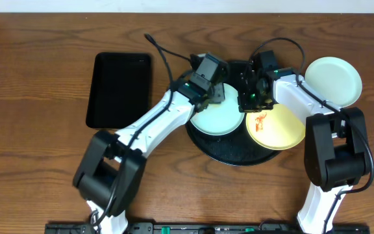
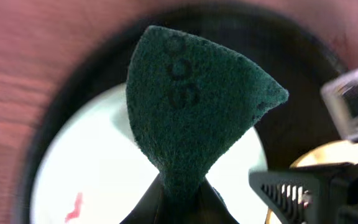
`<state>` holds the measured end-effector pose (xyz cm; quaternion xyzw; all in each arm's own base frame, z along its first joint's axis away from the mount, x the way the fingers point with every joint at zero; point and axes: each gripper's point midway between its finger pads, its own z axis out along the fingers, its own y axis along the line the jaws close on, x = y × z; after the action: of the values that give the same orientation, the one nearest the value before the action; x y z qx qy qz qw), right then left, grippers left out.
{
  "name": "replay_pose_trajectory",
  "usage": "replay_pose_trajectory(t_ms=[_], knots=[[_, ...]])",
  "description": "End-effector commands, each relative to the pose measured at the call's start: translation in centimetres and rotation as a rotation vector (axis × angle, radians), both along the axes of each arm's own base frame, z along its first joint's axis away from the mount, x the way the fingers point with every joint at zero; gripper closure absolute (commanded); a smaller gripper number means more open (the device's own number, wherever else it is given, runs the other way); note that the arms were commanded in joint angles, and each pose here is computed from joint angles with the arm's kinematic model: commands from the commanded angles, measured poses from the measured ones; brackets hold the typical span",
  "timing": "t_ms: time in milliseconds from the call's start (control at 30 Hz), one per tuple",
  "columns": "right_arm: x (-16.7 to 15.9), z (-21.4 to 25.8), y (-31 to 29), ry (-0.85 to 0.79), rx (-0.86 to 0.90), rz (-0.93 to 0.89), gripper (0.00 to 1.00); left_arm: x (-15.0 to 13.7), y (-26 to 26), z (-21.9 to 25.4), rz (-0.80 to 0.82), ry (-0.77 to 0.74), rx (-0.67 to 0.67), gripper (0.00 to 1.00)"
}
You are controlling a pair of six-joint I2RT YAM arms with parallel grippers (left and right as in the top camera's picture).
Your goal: Clean dirty plates on tray and stack at the side
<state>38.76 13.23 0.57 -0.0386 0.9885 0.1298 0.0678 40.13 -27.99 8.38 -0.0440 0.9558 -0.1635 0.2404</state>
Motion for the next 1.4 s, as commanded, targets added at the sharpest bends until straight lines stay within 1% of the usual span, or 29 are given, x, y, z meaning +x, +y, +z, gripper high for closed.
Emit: replay_pose_trajectory(t_ms=[0, 200, 333, 500, 767, 833, 967, 1067, 1100, 1133, 1300, 1367], knots=[[-0.5, -0.7, -2.2, 0.009, -0.084, -0.013, 0.99, -0.7, -0.9, -2.1, 0.004, 0.079, -0.035, 0.89], [-0.6, -0.7, -2.2, 0.011, -0.084, -0.013, 0.99, -1.0, 0.1, -5.3, 0.026, 0.125, 0.034, 0.89], [-0.6, -0.7, -2.2, 0.012, -0.085, -0.013, 0.99, -0.9, 3.2, -6.3, 0.099, 0.109, 0.190, 0.89], [-0.6, -0.7, -2.2, 0.012, -0.084, -0.013, 0.99, -0.5, 6.9, -6.0, 0.180, 0.055, 0.374, 0.88], [-0.6, -0.7, -2.2, 0.013, -0.085, -0.013, 0.99, 1.1, 9.8, -4.2, 0.177, -0.074, 0.583, 0.89], [-0.7, -0.8, -2.2, 0.016, -0.085, -0.012, 0.99, 1.4, 10.0, -3.4, 0.171, -0.096, 0.600, 0.88], [-0.7, -0.8, -2.2, 0.016, -0.085, -0.012, 0.99, 1.7, 9.7, -1.0, 0.183, -0.137, 0.561, 0.89], [-0.7, -0.8, -2.2, 0.016, -0.085, -0.012, 0.99, 1.8, 8.8, 1.2, 0.178, -0.167, 0.482, 0.89], [-0.7, -0.8, -2.2, 0.016, -0.085, -0.012, 0.99, 1.8, 8.1, 1.9, 0.165, -0.172, 0.434, 0.92], [-0.7, -0.8, -2.2, 0.016, -0.085, -0.012, 0.99, 1.7, 7.4, 2.2, 0.149, -0.169, 0.393, 0.92], [-0.7, -0.8, -2.2, 0.016, -0.085, -0.012, 0.99, 0.6, 0.9, 2.1, -0.039, -0.089, 0.072, 0.92], [-0.7, -0.8, -2.2, 0.016, -0.085, -0.012, 0.99, 0.0, -1.2, 1.8, -0.106, -0.053, -0.017, 0.92]])
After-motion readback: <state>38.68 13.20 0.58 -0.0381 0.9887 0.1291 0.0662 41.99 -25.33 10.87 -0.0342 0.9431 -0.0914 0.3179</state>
